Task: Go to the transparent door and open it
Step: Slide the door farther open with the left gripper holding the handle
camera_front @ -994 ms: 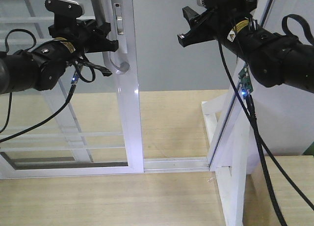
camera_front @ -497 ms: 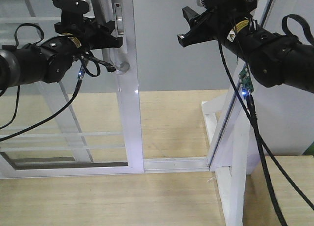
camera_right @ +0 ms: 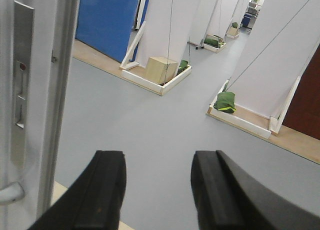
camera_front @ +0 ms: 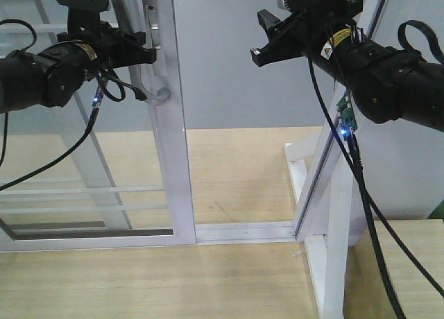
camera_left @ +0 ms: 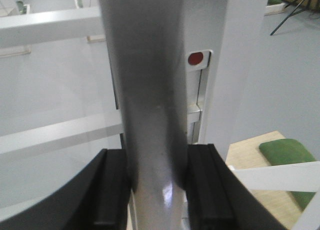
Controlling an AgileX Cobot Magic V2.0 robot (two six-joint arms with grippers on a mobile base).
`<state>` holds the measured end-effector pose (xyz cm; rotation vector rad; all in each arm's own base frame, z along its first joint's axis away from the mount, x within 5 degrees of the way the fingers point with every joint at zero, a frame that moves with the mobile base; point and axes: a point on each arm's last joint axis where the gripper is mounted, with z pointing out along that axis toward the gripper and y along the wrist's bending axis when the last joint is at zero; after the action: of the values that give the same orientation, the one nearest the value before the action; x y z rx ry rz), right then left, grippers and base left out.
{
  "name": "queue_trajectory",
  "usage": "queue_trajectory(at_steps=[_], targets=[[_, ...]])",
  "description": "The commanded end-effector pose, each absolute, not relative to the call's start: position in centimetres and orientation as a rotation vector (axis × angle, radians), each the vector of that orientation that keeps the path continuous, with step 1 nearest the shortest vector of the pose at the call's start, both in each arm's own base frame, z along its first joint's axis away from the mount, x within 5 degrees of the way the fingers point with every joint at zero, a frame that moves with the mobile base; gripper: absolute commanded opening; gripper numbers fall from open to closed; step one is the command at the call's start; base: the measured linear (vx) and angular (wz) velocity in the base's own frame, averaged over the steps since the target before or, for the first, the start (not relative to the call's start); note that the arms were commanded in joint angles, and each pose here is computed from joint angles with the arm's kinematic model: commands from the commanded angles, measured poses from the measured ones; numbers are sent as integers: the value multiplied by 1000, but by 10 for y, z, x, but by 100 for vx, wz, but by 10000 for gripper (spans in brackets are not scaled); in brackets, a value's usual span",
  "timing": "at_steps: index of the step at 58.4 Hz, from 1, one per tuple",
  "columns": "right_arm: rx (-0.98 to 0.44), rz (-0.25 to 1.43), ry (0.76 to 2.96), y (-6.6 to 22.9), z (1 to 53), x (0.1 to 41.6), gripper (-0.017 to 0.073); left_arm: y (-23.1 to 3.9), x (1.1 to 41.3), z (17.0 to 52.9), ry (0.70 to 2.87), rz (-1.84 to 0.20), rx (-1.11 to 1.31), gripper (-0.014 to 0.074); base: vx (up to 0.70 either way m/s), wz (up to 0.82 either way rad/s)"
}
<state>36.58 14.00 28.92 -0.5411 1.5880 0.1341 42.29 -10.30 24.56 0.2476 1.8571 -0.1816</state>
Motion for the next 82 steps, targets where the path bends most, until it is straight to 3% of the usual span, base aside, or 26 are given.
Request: queue_trajectory(at_steps=[1,61,82], targets=[[-501,141,1430,138,326,361,382,-73,421,300,1678,-169,131,370,0,0],[-499,142,1432,138,325,361,382,-1,405,325,1766,65,96,370,0,0],[-498,144,1434,138,325,361,382,4,385,340,1822,74,79,343,0,0]])
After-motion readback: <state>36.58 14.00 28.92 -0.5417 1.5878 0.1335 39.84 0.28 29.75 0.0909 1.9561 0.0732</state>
